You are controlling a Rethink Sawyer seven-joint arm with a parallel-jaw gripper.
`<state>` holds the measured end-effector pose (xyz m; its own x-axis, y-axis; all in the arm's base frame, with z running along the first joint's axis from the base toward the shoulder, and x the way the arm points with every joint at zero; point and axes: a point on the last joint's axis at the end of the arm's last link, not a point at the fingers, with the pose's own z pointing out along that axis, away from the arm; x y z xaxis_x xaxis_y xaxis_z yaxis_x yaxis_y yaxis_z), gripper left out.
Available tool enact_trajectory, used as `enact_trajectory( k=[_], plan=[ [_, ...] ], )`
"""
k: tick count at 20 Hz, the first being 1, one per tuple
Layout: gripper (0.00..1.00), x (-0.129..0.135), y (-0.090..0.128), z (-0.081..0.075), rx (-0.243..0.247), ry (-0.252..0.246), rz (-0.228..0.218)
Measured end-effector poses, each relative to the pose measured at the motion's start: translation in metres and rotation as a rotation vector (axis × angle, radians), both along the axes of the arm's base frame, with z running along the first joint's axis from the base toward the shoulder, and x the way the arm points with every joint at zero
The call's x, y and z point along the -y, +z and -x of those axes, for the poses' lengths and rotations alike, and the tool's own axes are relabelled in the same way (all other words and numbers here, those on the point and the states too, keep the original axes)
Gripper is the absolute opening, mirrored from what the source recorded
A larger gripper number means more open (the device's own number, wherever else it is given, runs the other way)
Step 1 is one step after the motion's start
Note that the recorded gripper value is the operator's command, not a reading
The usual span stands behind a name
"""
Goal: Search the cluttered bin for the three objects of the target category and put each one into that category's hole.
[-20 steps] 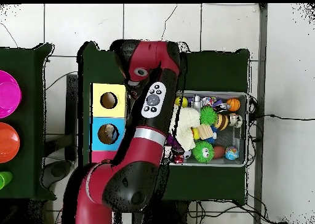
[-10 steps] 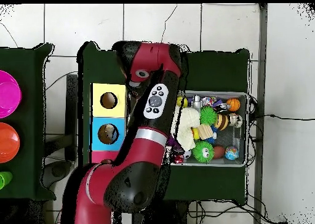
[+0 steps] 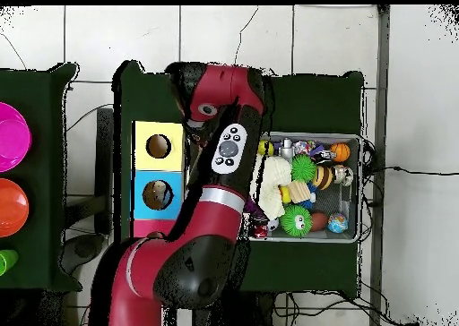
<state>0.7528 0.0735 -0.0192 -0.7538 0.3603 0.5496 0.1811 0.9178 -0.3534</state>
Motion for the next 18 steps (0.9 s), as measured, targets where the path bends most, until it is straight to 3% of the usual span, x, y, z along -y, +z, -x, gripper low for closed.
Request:
enact_trajectory(
  k=[8, 18],
  plan=[
    [1.0, -0.001, -0.015, 0.008, -0.031, 0.007, 0.006],
    [1.0, 0.008, -0.033, 0.023, -0.089, 0.042, 0.063]
  ],
)
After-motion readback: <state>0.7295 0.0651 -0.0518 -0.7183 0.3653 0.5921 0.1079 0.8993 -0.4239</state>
